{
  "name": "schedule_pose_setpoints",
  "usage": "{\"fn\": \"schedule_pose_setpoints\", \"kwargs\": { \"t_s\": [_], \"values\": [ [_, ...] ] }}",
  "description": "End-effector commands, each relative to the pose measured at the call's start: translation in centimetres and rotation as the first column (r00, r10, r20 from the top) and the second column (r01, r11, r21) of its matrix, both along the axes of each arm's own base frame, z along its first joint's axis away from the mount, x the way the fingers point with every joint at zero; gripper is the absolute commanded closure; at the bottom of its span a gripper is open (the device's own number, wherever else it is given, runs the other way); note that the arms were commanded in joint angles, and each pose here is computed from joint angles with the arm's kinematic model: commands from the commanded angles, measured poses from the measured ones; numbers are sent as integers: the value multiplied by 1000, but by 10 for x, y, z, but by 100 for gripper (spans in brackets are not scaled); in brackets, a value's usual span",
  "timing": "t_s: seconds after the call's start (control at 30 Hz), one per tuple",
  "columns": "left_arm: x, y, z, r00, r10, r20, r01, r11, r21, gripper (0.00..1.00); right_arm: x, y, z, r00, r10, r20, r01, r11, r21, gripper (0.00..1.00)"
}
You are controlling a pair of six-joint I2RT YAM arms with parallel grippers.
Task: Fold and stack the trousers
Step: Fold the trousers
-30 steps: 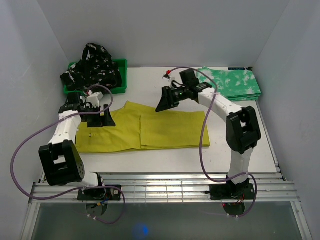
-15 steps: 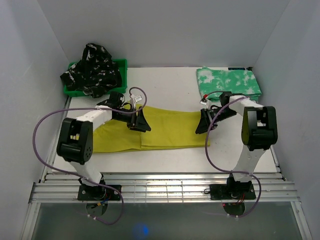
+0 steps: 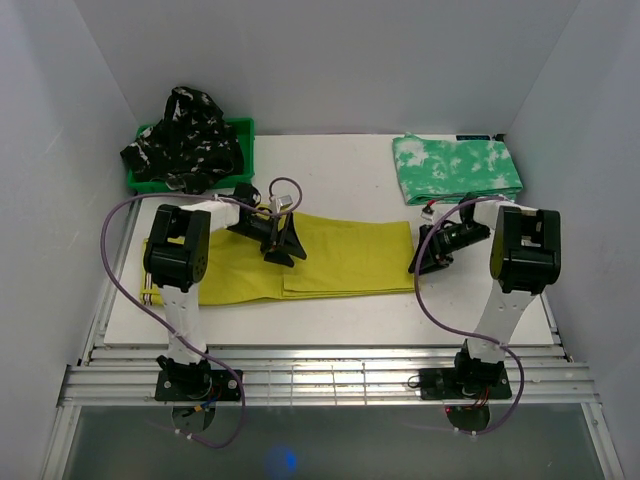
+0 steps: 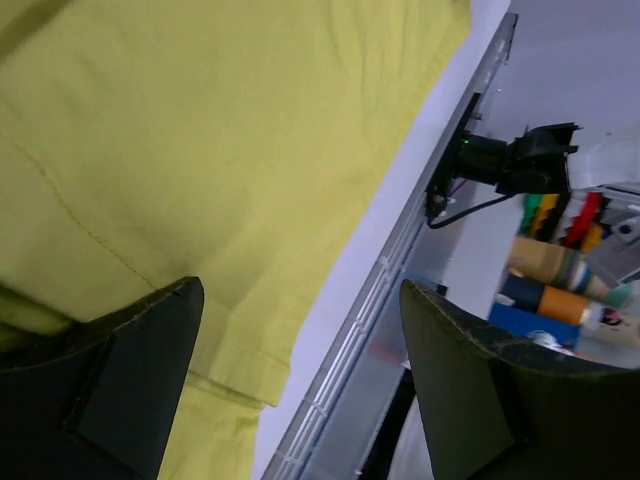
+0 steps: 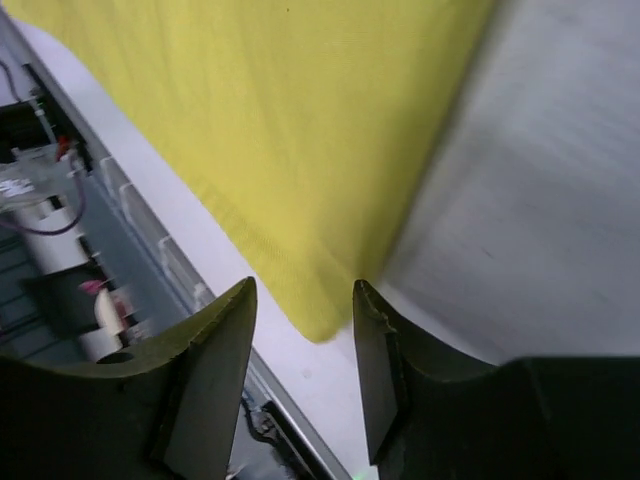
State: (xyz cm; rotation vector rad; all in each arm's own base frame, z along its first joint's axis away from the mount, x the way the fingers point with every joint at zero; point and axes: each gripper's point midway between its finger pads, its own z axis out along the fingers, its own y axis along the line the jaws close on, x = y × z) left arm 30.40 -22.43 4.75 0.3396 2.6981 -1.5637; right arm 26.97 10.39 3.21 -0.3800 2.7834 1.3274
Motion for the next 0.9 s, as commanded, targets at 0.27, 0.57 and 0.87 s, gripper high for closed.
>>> {"fn": "schedule_pose_setpoints", "kwargs": {
  "t_s": [0.27, 0.57, 0.87],
  "values": [
    [81, 88, 95, 857, 137, 497, -265, 944, 196, 2, 67, -59, 32, 935, -138, 326, 204, 963, -175, 44],
    [75, 266, 112, 751, 444, 489, -589, 785, 192, 2, 80, -32, -9, 957, -107, 271, 155, 974, -163, 47],
    [39, 353, 98, 651, 596, 470, -744, 623, 241, 2, 67, 2, -41, 981, -6, 193, 53, 969, -240, 54]
  ]
}}
